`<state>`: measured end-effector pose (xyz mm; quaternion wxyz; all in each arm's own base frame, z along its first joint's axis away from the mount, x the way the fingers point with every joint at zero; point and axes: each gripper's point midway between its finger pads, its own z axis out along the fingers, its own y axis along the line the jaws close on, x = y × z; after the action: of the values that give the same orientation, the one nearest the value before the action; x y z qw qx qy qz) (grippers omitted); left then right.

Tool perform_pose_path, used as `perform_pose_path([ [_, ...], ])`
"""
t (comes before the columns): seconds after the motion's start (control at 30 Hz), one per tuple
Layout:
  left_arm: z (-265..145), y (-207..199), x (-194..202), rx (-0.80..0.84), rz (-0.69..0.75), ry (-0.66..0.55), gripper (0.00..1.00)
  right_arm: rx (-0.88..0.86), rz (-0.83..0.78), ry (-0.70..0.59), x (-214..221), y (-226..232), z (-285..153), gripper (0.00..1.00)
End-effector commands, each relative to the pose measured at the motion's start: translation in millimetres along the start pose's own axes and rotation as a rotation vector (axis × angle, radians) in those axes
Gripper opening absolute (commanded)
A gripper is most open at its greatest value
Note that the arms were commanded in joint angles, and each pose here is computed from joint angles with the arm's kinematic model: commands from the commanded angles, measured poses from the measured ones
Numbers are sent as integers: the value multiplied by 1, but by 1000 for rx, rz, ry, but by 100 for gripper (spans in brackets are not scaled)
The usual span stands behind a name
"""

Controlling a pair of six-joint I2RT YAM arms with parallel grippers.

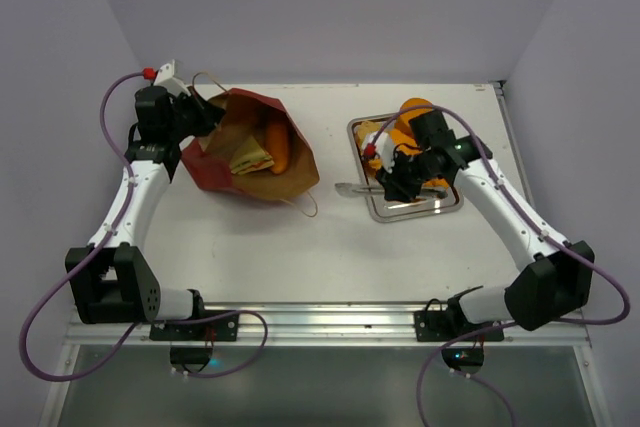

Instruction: Take the fake bread out of the paper bag

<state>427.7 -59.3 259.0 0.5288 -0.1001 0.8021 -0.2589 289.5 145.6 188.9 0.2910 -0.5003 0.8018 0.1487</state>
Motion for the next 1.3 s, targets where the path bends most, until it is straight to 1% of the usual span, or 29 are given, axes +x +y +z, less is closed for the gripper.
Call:
perform_pose_path([
  [0.0, -10, -3, -23, -11, 38, -67, 0, -133, -169, -56, -4, 42, 13, 33],
  [0.17, -12, -1, -21, -20, 42, -61, 0, -155, -192, -52, -4, 47, 14, 31],
  [0.33, -12, 0, -18, -23, 49, -55, 0, -147, -268, -69, -7, 48, 6, 31],
  [0.5, -12, 3, -16, -36, 47, -54, 0, -238, -344, 12, 12, 73, 36, 32],
  [0.53, -13, 4, -17, -42, 46, -57, 0, -269, -371, 31, 18, 85, 44, 32],
  [0.6, -14, 6, -19, -55, 55, -63, 0, -258, -404, 18, 15, 88, 52, 31],
  [0.73, -15, 13, -25, -93, 55, -76, 0, -342, -489, -37, 13, 115, 63, 31],
  [0.8, -14, 14, -30, -100, 50, -85, 0, -359, -541, -94, 7, 125, 69, 32],
  [0.83, -11, 16, -28, -104, 43, -80, 0, -383, -553, -98, 12, 138, 78, 32],
  [0.87, -10, 15, -31, -101, 36, -82, 0, -353, -572, -147, 0, 138, 86, 32],
  [0.9, -9, 15, -30, -100, 31, -80, 0, -349, -540, -142, -1, 142, 94, 32],
  [0.93, -7, 15, -31, -97, 22, -81, 0, -323, -554, -183, -13, 146, 105, 32],
  [1.0, -5, 14, -31, -93, 14, -81, 0, -317, -495, -154, -14, 152, 126, 32],
  [1.03, -4, 15, -31, -93, 10, -80, 0, -274, -506, -170, -26, 151, 136, 33],
  [1.1, -4, 16, -29, -96, 7, -78, 0, -256, -443, -153, -29, 152, 150, 34],
  [1.13, -5, 16, -29, -96, 10, -78, 0, -232, -426, -142, -32, 148, 165, 34],
  [1.17, -5, 15, -29, -96, 12, -78, 0, -223, -370, -130, -32, 148, 171, 35],
  [1.27, -7, 18, -27, -102, 18, -72, 0, -244, -314, -77, -25, 149, 188, 39],
])
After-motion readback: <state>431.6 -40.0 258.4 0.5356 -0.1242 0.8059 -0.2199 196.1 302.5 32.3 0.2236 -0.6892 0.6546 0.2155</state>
